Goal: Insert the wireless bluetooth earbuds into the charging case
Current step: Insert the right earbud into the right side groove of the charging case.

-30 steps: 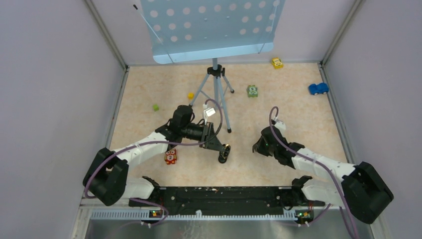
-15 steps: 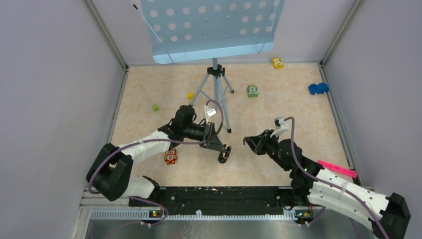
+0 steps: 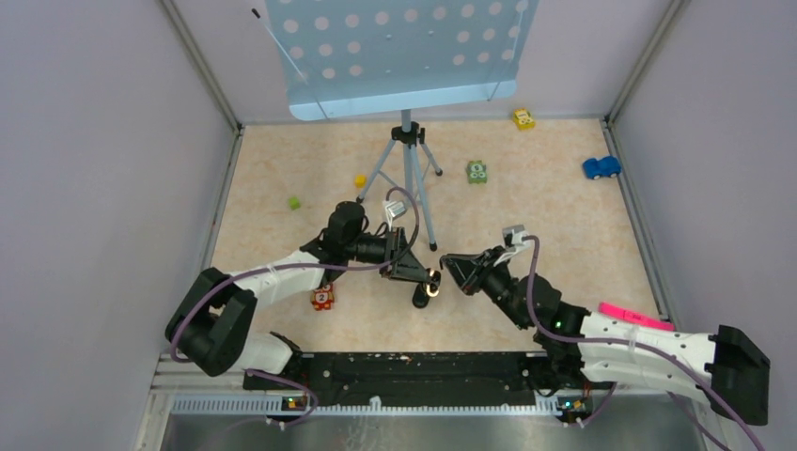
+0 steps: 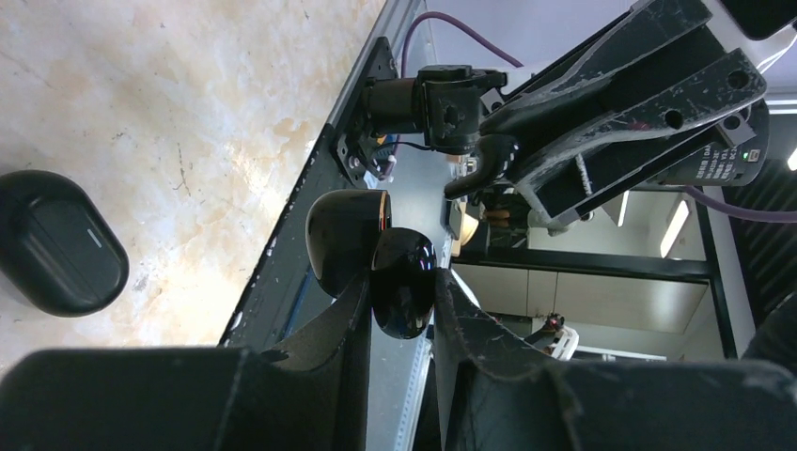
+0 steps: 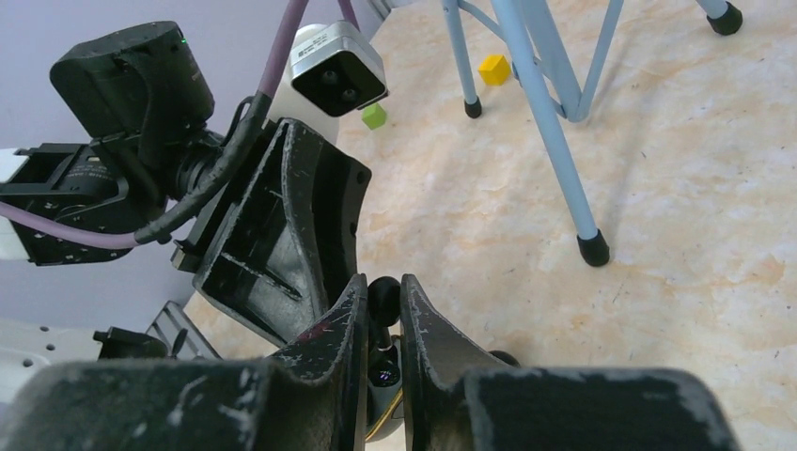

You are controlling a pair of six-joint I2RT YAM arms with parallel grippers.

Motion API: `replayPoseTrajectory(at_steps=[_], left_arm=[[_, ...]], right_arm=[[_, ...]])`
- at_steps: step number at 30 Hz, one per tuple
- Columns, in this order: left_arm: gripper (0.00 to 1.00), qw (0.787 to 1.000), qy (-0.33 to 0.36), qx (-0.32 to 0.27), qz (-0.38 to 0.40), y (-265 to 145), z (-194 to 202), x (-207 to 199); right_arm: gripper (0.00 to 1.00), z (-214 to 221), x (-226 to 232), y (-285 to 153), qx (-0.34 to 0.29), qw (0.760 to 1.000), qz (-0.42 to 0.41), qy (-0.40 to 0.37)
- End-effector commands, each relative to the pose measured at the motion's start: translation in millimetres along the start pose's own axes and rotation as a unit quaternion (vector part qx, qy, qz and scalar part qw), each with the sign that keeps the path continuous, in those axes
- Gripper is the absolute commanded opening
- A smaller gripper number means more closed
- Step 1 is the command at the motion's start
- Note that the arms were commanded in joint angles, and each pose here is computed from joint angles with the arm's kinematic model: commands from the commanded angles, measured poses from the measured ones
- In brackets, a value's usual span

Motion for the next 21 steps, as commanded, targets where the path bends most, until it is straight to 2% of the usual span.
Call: replayPoseTrajectory(at_steps=[1, 21], left_arm=[[0.00, 0.999, 0.018, -0.017, 0.029, -3, -4, -20], [0.00, 0.999, -0.032, -0.018, 0.030, -1, -6, -22]], right_arm=[[0.00, -19, 13, 4, -0.054, 0.998, -0.022, 0.012], [0.00, -8, 8, -3, -0.058, 0.998, 0.001, 0.005]])
Point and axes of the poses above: each gripper's point midway between its finger pads, its own y axis out along the fingers, its own x axis along the line the jaws close on, z = x × y, the point moved 3 cm from there along -y, back along the fingers, and after that the axes turned 3 degrees about -y, right-handed, at the moved point
